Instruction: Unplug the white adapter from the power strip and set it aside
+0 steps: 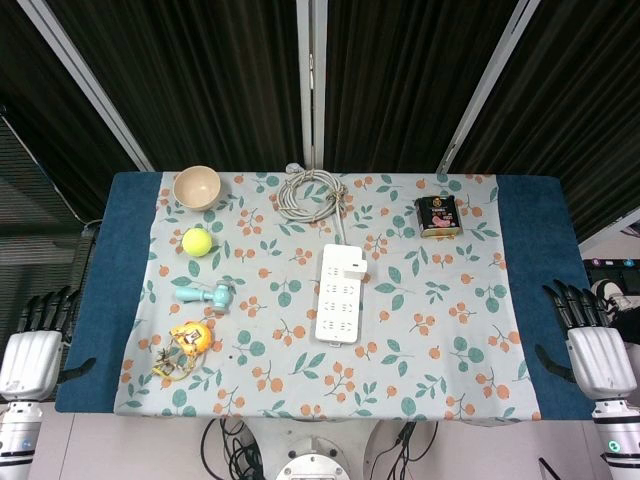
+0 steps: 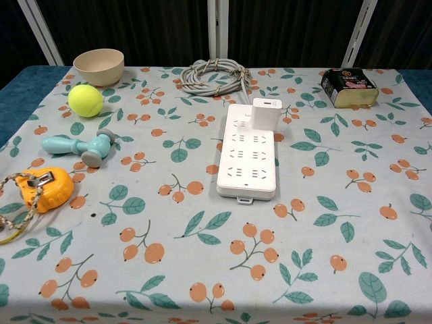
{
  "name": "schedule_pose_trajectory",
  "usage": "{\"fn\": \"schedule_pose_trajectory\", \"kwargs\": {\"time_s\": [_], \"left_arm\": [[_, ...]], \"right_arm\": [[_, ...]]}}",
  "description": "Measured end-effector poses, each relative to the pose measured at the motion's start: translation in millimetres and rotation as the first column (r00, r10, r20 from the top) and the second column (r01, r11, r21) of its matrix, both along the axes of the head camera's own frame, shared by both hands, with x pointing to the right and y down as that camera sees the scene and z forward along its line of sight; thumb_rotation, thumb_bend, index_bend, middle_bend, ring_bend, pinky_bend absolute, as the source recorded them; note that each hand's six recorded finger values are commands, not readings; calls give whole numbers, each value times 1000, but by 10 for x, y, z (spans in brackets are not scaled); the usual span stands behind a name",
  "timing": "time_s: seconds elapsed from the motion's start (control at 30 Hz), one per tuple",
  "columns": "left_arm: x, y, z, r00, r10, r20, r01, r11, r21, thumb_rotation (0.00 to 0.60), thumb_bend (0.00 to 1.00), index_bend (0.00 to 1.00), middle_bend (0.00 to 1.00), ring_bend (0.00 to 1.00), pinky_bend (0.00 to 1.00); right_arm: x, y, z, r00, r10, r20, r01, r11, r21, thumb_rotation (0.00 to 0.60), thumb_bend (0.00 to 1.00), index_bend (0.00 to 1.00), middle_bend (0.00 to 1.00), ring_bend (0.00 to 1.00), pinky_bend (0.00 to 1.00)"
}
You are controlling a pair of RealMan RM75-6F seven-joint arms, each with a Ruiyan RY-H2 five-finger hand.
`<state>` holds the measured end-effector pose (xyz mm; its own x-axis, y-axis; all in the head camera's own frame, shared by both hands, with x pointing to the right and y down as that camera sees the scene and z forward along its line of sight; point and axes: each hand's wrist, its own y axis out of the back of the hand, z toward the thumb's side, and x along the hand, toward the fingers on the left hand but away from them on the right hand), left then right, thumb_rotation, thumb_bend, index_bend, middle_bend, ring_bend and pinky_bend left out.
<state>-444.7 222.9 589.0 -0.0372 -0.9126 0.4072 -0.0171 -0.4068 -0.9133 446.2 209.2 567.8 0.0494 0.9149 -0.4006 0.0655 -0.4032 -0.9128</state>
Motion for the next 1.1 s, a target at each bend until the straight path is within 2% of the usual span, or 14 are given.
{"fn": "schedule_pose_trajectory", "kwargs": {"time_s": [0.23,0.43,0.53,0.63,0.73,0.83,0.93,1.1], "left_arm": [[26,-26,68,1000,10,-8,-11,1000,-13,600,53,52,0,0,0],[139,-75,75,998,55,-27,-56,998,-15,600,54,62,0,0,0],[286,-125,86,992,114,-56,-115,993,-17,600,57,70,5,0,0],[527,-220,84,973,207,-100,-209,978,-7,600,76,90,18,0,0],[861,-344,88,933,325,-157,-328,945,7,600,176,113,42,0,0],[1205,-456,128,878,430,-210,-438,899,8,600,291,140,73,0,1],[1569,-553,200,812,523,-259,-541,841,2,600,364,150,97,0,12],[2257,-658,378,681,651,-336,-692,722,-5,600,380,150,99,0,20]], "right_arm": [[-46,-28,34,1000,-9,5,9,1000,-7,600,226,0,20,0,0],[-81,-56,1,999,-17,32,17,1000,-8,600,226,0,19,0,0],[-133,-126,-32,997,-37,68,38,999,-14,600,226,0,19,0,0],[-251,-279,-92,992,-89,93,91,996,-10,600,228,0,22,0,0],[-433,-455,-149,981,-149,123,151,988,-6,600,236,0,38,0,0],[-647,-630,-180,967,-206,153,210,978,-11,600,257,0,43,0,0],[-883,-796,-180,951,-253,176,261,965,-19,600,267,0,47,0,0],[-1219,-1019,-83,939,-286,192,302,951,-58,600,268,0,58,0,0]]}}
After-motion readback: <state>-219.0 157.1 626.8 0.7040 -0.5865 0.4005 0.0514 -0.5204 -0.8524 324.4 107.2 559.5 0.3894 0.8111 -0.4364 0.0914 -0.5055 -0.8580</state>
